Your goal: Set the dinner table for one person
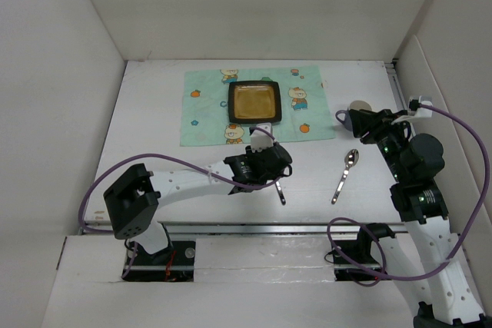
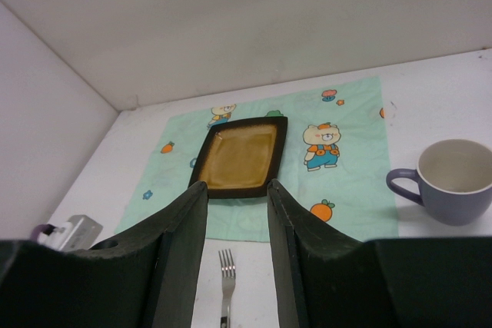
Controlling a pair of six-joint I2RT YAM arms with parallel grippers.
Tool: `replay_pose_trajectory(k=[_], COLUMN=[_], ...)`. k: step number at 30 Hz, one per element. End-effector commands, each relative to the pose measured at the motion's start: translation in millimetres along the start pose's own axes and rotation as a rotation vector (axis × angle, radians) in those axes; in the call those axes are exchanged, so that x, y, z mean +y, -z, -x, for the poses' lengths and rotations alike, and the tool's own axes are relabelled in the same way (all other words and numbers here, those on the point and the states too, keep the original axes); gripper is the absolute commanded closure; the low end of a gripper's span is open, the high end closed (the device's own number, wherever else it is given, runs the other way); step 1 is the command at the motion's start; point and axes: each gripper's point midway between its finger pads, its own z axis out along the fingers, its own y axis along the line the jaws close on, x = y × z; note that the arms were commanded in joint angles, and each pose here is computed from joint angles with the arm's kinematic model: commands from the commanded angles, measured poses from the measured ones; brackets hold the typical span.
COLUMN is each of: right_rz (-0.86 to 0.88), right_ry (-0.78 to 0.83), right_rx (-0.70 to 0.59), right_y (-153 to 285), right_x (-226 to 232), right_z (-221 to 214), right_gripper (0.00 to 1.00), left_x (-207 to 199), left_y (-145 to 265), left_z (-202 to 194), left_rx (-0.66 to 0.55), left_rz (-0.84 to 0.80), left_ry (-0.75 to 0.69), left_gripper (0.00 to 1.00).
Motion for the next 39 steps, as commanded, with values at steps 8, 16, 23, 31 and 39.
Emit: replay_pose_trajectory(k=[8, 16, 23, 31, 39], right_rz=[0.068, 0.072, 0.036, 0.047, 0.03], right_ry=[0.04, 0.04, 0.035, 0.034, 0.023], right_rx=[0.011, 0.003, -0.011, -0.021, 0.003], right_y=[33.6, 36.4, 35.0, 30.1, 28.5], right_x=[7.4, 8.8, 2.2, 5.1, 0.8], right_z=[-6.1, -4.3, -2.7, 2.4, -4.6], right_gripper=[0.54, 0.54, 0.53, 0.53, 0.53], left_x=[-9.7, 4.7, 15.5, 42.2, 47.8], left_y=[-50.5, -79.8, -84.4, -73.7, -70.1], left_z=[-29.8, -62.6, -76.5, -94.3, -105.5], left_rx=[-0.03, -0.02, 0.002, 0.053, 0.086], left_rz=[0.084, 0.207, 0.262, 0.301, 0.294], left_ry=[0.121, 0.045, -0.011, -0.079, -0.12], left_gripper=[0.49, 0.61, 0.78, 0.97, 0.78])
